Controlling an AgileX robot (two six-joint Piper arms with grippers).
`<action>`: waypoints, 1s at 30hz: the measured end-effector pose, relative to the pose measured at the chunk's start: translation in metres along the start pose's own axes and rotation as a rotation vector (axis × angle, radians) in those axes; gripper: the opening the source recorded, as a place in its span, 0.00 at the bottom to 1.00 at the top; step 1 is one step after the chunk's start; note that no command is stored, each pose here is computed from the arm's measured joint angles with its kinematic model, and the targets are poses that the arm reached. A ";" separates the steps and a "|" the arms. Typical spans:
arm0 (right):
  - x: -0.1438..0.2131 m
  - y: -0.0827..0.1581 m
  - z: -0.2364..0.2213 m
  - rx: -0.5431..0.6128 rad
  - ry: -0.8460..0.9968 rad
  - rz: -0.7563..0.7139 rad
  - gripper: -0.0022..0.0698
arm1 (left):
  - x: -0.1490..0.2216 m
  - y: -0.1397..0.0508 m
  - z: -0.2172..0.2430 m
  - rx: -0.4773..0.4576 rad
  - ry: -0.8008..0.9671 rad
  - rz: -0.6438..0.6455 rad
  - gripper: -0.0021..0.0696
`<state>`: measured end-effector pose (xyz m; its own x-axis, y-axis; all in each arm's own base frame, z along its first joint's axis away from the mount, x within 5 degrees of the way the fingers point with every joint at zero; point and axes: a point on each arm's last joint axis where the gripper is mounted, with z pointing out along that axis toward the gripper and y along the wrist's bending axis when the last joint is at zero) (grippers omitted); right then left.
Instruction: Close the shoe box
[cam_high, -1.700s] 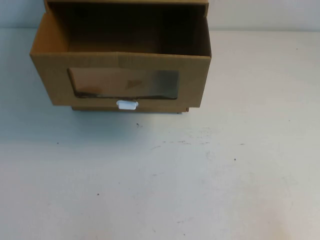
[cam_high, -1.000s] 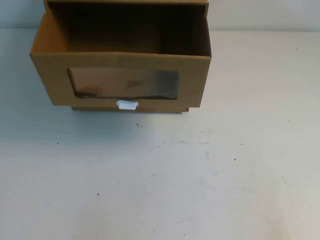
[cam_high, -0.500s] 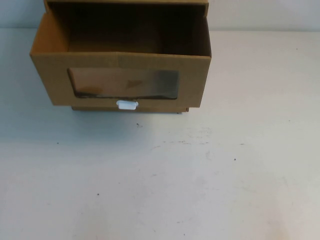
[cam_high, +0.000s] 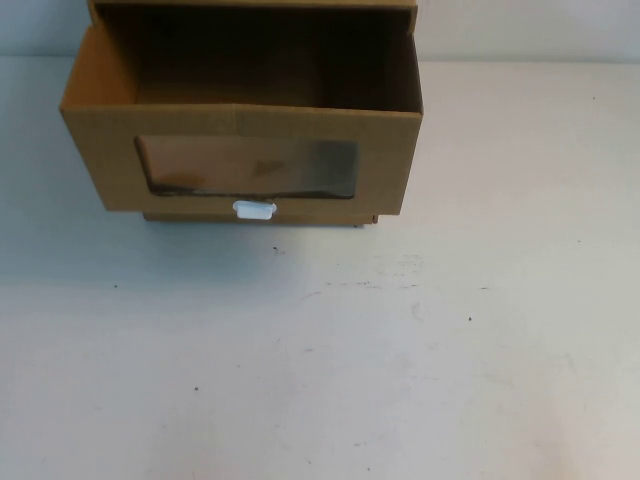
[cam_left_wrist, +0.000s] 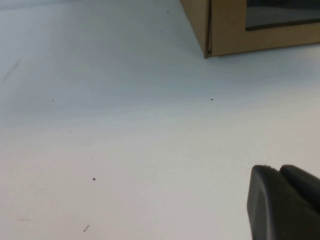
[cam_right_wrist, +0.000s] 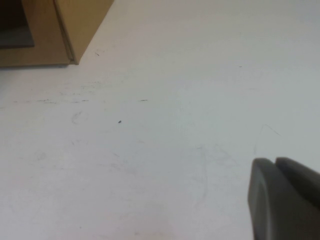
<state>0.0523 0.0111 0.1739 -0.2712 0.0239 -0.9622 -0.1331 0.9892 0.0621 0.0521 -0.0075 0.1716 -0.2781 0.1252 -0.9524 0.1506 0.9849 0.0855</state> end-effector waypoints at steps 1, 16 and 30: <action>0.000 0.000 0.000 0.000 0.000 0.000 0.01 | 0.000 0.000 0.000 0.000 0.000 0.000 0.03; 0.000 0.000 0.000 0.000 0.000 0.000 0.01 | 0.000 0.000 0.000 0.000 0.000 0.000 0.03; -0.001 0.000 0.000 0.002 -0.012 0.000 0.01 | 0.000 0.000 0.000 0.000 0.000 0.000 0.03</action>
<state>0.0526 0.0109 0.1749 -0.2600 0.0256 -0.9653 -0.1309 0.9895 0.0615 0.0521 -0.0075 0.1716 -0.2781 0.1252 -0.9524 0.1506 0.9849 0.0855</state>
